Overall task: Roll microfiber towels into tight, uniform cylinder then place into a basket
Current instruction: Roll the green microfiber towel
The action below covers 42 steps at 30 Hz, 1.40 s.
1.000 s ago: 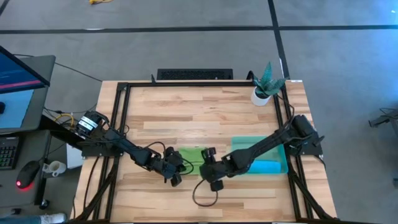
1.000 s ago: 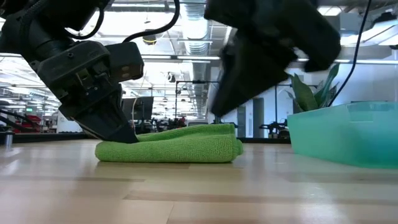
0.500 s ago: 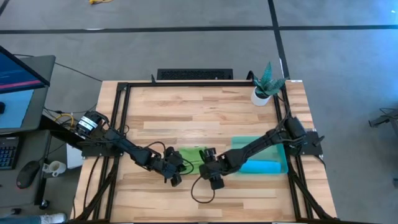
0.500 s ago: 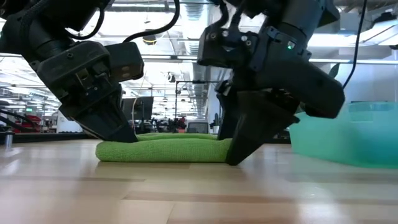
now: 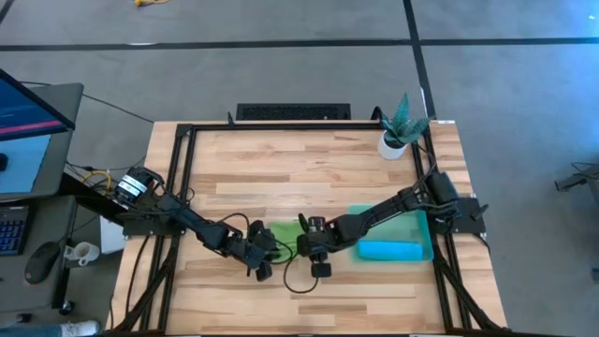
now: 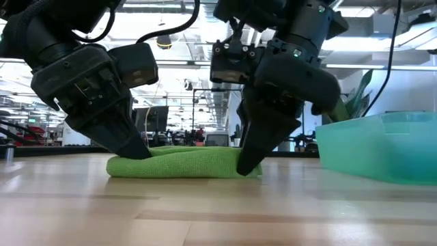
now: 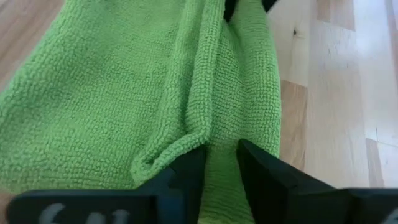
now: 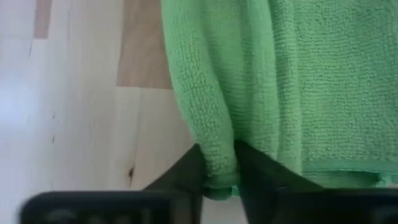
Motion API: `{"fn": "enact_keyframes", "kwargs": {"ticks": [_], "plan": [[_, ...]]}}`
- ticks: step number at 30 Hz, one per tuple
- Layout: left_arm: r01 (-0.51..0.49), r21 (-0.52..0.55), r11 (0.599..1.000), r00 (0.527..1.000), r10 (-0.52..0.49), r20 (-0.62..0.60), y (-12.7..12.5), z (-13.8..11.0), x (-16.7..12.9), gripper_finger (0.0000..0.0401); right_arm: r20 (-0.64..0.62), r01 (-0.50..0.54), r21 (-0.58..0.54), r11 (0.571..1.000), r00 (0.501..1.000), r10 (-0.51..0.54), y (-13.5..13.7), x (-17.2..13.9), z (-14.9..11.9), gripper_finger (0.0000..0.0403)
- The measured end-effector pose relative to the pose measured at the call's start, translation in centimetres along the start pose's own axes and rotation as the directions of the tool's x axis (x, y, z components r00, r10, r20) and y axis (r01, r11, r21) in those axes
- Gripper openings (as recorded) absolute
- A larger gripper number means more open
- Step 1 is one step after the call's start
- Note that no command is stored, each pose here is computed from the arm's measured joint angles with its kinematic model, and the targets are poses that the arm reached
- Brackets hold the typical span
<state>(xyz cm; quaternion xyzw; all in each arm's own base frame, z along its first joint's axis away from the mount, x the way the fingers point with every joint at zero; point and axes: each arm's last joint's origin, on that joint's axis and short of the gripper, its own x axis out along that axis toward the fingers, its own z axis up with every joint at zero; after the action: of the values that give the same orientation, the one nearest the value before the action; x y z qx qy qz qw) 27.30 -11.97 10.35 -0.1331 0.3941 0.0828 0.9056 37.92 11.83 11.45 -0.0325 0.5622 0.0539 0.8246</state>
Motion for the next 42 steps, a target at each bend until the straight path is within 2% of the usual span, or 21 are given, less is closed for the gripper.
{"fn": "enact_keyframes", "kwargs": {"ticks": [4,6,10,15,18,23,25,28,31,35,39,42], "plan": [[-0.006,0.0,1.0,1.0,0.006,0.005,0.0,0.0,0.0,0.014,-0.007,-0.033,0.016,0.999,0.999,0.033,-0.2,0.0,0.0,0.0039],[-0.005,0.003,1.0,1.0,0.005,0.004,0.0,0.0,0.0,0.0158,-0.009,-0.05,0.019,0.999,0.999,0.05,-0.3,-0.1,0.0,0.0019],[0.013,0.084,0.996,1.0,-0.012,-0.003,-0.1,0.0,0.0,0.0174,-0.01,-0.054,0.024,0.998,0.998,0.054,-0.5,-0.1,0.1,0.0024],[0.018,0.202,0.979,1.0,-0.018,-0.001,-0.2,0.1,-0.4,0.0173,-0.01,-0.072,0.029,0.997,0.997,0.073,-0.7,0.0,0.1,0.0033],[0.03,0.24,0.97,1.0,-0.031,-0.002,-0.1,0.6,-1.4,0.0168,-0.008,-0.081,0.034,0.996,0.997,0.081,-0.8,0.0,0.2,0.0021],[0.05,0.308,0.95,0.999,-0.05,-0.008,-0.5,0.9,-3.8,0.0163,-0.008,-0.084,0.035,0.996,0.996,0.085,-0.9,0.0,0.2,0.0023],[0.063,0.353,0.934,0.998,-0.06,-0.018,-0.8,0.7,-4.5,0.0163,-0.007,-0.084,0.035,0.996,0.996,0.085,-0.9,0.0,0.2,0.003],[0.088,0.454,0.887,0.995,-0.098,-0.001,-1.8,0.4,-5.1,0.0163,-0.006,-0.084,0.035,0.996,0.996,0.084,-0.9,0.0,0.2,0.003],[0.068,0.554,0.829,0.994,-0.101,0.029,-2.5,-0.1,-4.9,0.0162,-0.006,-0.084,0.034,0.996,0.996,0.084,-0.9,0.0,0.2,0.0021],[0.01,0.639,0.769,0.998,-0.046,0.04,-2.6,-0.7,-4.1,0.0162,-0.005,-0.081,0.041,0.996,0.997,0.082,-0.8,0.0,0.2,0.0023],[-0.075,0.644,0.761,0.996,0.026,0.086,-2.8,-0.3,-3.9,0.0165,-0.004,-0.081,0.056,0.995,0.997,0.081,-0.8,0.0,0.2,0.0033],[-0.076,0.654,0.752,0.996,0.024,0.088,-2.9,-0.1,-3.9,0.0172,-0.004,-0.081,0.057,0.995,0.997,0.081,-0.9,0.0,0.2,0.0026]]}}
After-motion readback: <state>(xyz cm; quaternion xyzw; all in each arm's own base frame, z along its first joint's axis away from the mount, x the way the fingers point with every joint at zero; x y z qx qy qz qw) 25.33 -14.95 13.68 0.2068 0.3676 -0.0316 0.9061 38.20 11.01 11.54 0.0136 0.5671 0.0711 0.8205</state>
